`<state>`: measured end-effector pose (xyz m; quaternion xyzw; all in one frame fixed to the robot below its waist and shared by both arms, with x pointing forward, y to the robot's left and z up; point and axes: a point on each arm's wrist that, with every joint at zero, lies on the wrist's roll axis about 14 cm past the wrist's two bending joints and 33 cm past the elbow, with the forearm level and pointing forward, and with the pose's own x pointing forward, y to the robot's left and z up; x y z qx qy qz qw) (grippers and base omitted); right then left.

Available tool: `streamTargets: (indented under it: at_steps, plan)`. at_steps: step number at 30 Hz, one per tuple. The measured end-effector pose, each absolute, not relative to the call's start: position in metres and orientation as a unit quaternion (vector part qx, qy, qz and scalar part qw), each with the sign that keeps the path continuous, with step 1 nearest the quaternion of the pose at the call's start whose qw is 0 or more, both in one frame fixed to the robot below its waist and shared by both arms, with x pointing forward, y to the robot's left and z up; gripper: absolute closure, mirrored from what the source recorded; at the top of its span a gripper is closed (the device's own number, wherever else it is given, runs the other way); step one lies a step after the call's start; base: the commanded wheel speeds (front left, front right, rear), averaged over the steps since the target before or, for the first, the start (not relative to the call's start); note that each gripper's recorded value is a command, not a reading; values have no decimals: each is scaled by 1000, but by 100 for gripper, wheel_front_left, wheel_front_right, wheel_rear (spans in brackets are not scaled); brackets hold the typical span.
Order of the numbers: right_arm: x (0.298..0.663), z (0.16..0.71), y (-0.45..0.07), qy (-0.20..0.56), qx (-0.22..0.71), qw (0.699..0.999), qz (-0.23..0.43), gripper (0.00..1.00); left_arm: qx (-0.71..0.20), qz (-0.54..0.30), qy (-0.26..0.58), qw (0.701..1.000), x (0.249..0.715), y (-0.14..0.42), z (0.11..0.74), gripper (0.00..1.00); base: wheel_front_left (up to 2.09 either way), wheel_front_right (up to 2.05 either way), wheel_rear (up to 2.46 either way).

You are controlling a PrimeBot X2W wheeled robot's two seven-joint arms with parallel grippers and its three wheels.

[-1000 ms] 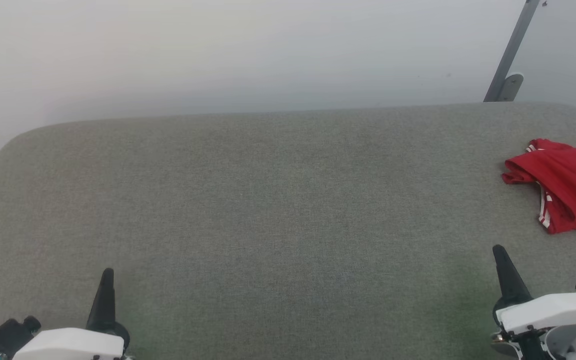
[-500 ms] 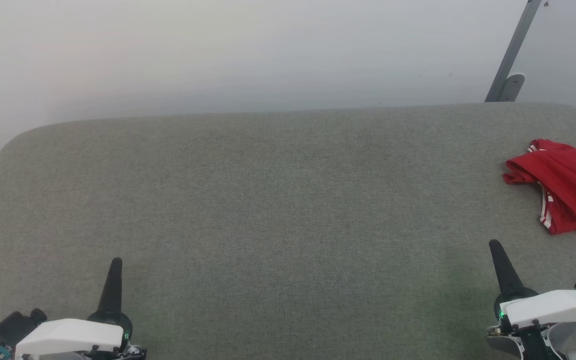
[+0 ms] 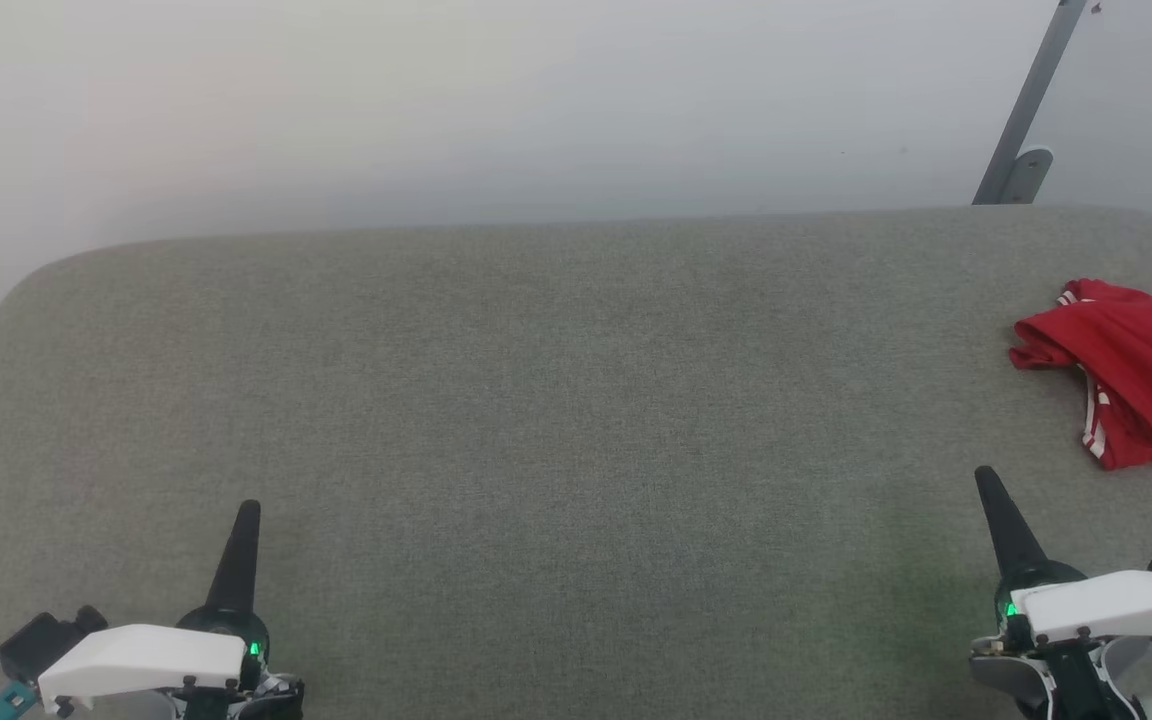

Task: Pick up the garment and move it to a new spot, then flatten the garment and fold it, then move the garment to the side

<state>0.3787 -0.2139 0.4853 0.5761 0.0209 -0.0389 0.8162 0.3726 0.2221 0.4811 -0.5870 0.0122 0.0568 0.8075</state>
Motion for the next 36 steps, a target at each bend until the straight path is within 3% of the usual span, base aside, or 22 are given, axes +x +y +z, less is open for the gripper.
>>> streamTargets:
  at_steps: [36]
  plan:
    - [386,499,-203,9,682,732,-12,100,-685,17,7,728,384,204,497,100,0,0,0]
